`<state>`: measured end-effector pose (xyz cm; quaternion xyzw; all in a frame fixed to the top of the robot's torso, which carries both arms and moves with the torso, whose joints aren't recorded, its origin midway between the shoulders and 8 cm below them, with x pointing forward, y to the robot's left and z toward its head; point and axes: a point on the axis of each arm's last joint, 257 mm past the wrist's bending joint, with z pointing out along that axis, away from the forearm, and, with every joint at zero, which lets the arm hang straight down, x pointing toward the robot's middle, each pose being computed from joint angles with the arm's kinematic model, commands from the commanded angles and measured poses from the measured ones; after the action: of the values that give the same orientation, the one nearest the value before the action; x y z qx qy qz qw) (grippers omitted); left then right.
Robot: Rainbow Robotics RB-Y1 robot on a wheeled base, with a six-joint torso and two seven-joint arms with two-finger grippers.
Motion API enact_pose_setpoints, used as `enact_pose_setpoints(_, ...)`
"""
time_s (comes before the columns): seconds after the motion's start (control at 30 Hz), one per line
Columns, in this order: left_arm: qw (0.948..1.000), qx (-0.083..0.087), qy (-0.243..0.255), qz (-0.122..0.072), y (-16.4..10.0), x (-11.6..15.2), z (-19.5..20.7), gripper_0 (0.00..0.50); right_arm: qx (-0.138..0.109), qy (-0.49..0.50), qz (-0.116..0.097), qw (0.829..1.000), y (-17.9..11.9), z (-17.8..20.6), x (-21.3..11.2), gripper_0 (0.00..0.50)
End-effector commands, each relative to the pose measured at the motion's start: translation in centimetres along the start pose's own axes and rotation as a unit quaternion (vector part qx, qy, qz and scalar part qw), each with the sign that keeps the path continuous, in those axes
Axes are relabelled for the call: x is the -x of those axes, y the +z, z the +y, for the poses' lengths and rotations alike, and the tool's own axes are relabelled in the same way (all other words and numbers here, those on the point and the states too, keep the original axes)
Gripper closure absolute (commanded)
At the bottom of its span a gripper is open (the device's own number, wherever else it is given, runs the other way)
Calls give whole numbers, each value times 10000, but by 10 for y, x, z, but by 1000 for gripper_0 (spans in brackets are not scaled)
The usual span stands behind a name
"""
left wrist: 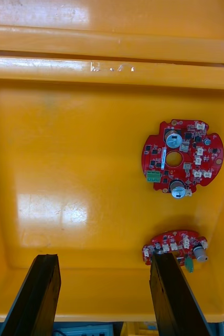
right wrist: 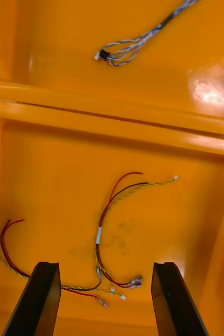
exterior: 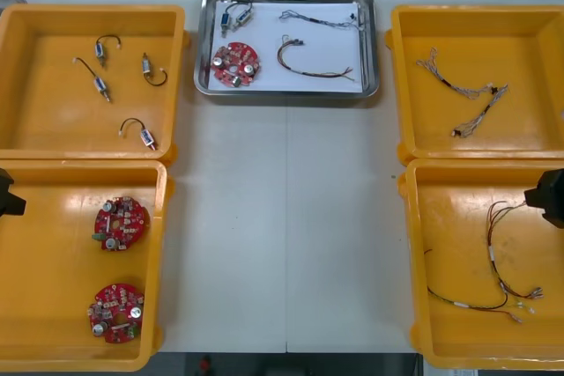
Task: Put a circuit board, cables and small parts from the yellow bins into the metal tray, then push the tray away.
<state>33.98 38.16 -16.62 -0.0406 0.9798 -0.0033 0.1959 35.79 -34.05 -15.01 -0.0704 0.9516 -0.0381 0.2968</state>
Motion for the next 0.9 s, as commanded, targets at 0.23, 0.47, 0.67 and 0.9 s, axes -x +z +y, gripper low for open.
enact_pose_setpoints(0.23,9989,165,417,-127,-11,3,9,0,-152,643,156,9977,1,-31,-11,0)
enact_pose_setpoints(0.47,9989,165,417,-127,-11,3,9,0,146,1094,410,9930,10,-22,-23,0)
enact_pose_setpoints(0.67,9989,165,417,-127,-11,3,9,0,135,1255,515,9907,11,-22,-31,0)
enact_pose_setpoints(0.9,9989,165,417,-127,-11,3,9,0,82,1184,651,9908,13,-24,-41,0)
